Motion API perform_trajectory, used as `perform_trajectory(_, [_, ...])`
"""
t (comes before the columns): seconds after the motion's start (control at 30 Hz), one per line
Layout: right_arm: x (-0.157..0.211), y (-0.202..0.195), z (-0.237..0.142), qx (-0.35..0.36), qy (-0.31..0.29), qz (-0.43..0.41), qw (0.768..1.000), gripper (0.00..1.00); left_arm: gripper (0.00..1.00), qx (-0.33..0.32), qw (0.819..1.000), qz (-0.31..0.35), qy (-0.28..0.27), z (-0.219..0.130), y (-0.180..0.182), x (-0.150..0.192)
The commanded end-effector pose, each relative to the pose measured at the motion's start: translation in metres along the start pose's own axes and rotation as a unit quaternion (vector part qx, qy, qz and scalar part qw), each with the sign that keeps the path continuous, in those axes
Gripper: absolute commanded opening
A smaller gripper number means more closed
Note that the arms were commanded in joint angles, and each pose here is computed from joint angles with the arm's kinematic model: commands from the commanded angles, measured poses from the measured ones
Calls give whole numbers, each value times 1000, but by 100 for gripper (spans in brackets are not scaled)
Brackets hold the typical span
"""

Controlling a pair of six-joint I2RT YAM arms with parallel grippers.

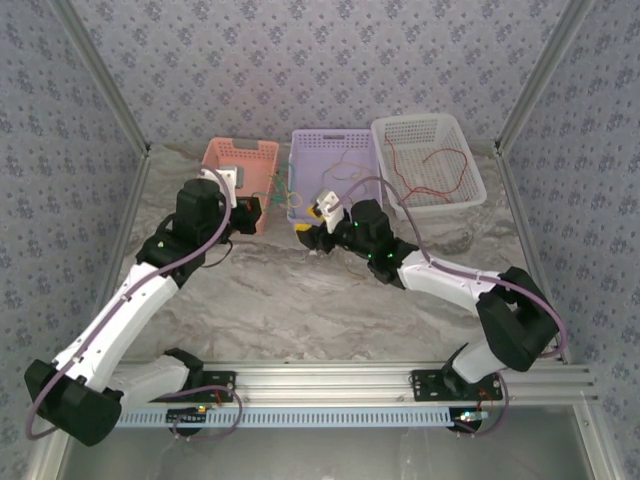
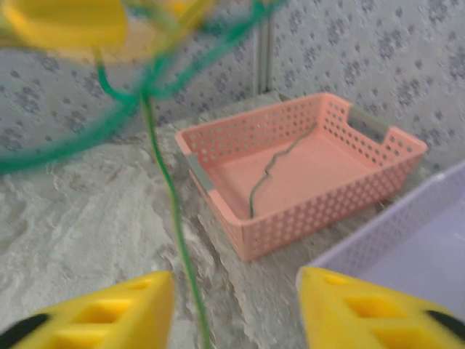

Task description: Untangle the cables

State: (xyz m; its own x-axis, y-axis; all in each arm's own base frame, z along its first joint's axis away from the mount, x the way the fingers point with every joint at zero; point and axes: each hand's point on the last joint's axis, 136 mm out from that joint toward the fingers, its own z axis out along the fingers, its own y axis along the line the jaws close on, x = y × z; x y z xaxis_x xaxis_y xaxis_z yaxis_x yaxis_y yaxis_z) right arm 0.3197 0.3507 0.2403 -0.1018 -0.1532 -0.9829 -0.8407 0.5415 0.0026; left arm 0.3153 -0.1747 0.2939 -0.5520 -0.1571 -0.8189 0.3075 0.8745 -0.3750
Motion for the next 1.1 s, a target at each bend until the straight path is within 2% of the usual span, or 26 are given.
perform_trajectory(0.0, [-15,13,6,-40,-13,6,999,27,0,8,1000,7,-18,-5,-5,-16])
perform_trajectory(0.07, [-10,18,7,-53,4,15,998,9,0,5,1000,7,-20,-5,-3,-18])
perform_trajectory(0.1, [-6,21,6,-59,12,18,998,2,0,1,1000,5,-22,-6,-1,-19])
perform_trajectory(0.13, [-2,23,4,-61,19,20,998,0,0,-2,1000,3,-26,-6,1,-22])
perform_trajectory(0.3, [25,40,-17,-76,54,27,995,0,0,-26,999,-5,-44,-7,16,-39])
perform_trajectory(0.6, [80,46,-53,-45,130,34,990,0,0,-60,995,-5,-84,-1,31,-86])
perform_trajectory(0.8, [97,34,-72,-3,162,39,986,0,0,-69,994,1,-89,2,32,-101])
perform_trajectory(0.97, [113,28,-83,9,194,51,980,0,0,-104,989,0,-103,-8,47,-114])
perform_trajectory(1.07, [117,26,-93,23,192,60,979,0,0,-124,987,19,-101,-8,54,-120])
